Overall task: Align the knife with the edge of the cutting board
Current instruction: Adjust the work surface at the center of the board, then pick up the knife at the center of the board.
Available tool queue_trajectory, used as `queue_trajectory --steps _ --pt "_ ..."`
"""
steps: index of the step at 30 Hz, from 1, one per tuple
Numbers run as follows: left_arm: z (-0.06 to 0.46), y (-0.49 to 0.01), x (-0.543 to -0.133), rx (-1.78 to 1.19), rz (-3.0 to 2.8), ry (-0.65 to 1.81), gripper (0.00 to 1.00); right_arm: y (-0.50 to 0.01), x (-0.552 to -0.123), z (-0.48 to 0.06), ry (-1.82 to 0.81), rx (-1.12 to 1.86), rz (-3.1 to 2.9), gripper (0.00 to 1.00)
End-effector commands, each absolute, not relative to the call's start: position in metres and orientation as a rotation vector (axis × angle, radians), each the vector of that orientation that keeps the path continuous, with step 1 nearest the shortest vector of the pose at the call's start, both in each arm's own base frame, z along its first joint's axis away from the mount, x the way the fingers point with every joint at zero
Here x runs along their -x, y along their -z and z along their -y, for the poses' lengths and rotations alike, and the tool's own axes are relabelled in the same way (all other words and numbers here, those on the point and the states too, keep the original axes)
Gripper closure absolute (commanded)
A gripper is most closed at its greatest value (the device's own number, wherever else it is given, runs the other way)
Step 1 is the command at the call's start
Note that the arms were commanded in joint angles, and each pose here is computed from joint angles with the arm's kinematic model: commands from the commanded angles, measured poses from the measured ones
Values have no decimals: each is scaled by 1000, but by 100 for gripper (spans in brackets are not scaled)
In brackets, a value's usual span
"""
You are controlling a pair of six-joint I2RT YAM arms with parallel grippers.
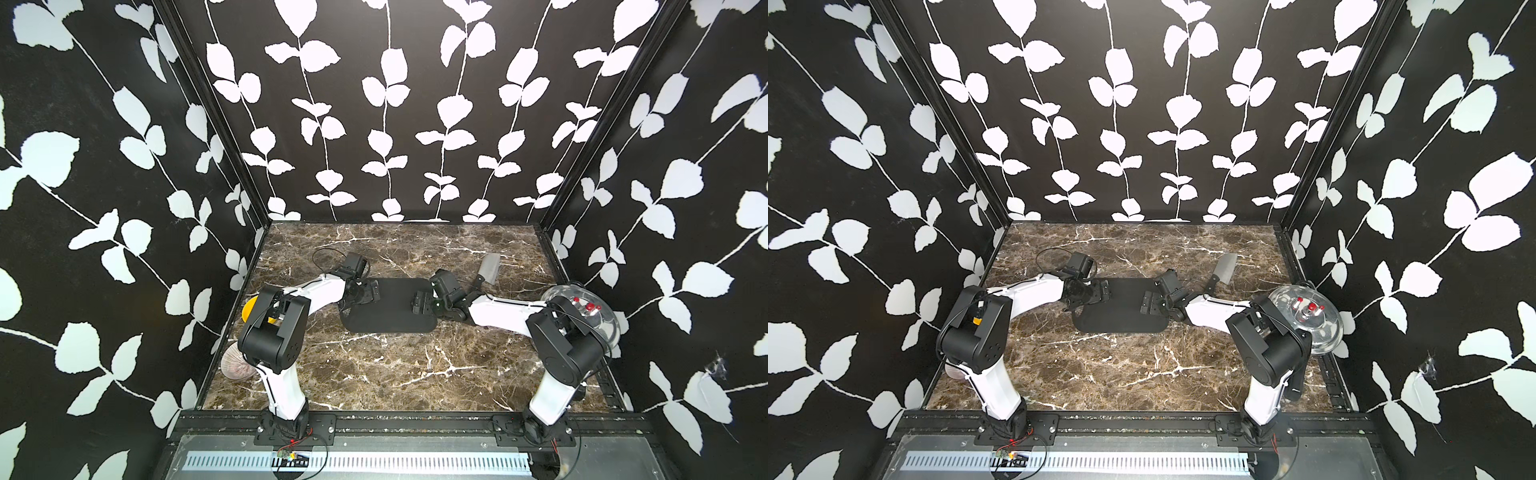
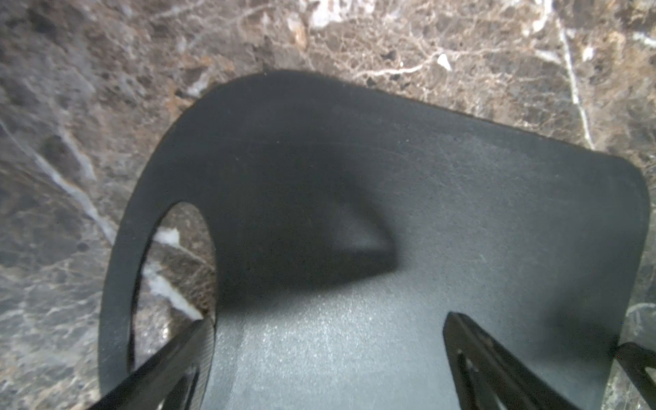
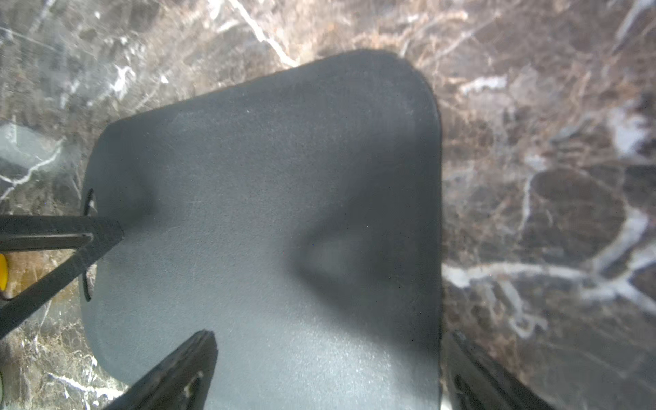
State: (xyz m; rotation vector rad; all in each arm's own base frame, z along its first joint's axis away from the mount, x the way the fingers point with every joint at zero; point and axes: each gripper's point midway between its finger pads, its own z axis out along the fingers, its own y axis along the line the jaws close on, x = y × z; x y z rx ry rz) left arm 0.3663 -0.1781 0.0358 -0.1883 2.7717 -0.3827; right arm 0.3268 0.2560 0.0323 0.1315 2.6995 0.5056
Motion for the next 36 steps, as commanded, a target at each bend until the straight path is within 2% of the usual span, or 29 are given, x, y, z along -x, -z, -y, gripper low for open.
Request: queue_trajectory --steps 1,5,9,13,19,21,24,27,29,36 --pt "189 -50 -358 151 -2799 416 2 -44 -319 -251 -415 -115 -2781 1" --pt "184 -84 -373 129 -2728 374 2 -65 -328 -237 -343 -97 -2804 1" --pt "180 -117 -384 112 -2675 360 1 -92 -345 -217 -357 -200 -2691 1" --pt "176 -137 -384 90 -2635 348 2 -110 -361 -182 -320 -358 -2608 1" --pt "160 -147 -371 124 -2593 325 2 -111 -380 -136 -247 -439 -2570 1" --pt "155 -151 -366 136 -2580 323 2 -108 -385 -121 -240 -485 -2592 5" --pt "149 -158 -358 142 -2555 318 2 -95 -396 -105 -201 -536 -2636 23" --pt "143 -163 -353 147 -2535 302 2 -82 -405 -95 -164 -576 -2656 38" --pt "138 -165 -348 159 -2531 295 2 -73 -410 -87 -113 -615 -2668 40" --pt "132 -165 -338 176 -2529 288 1 -48 -430 -76 -8 -678 -2693 40"
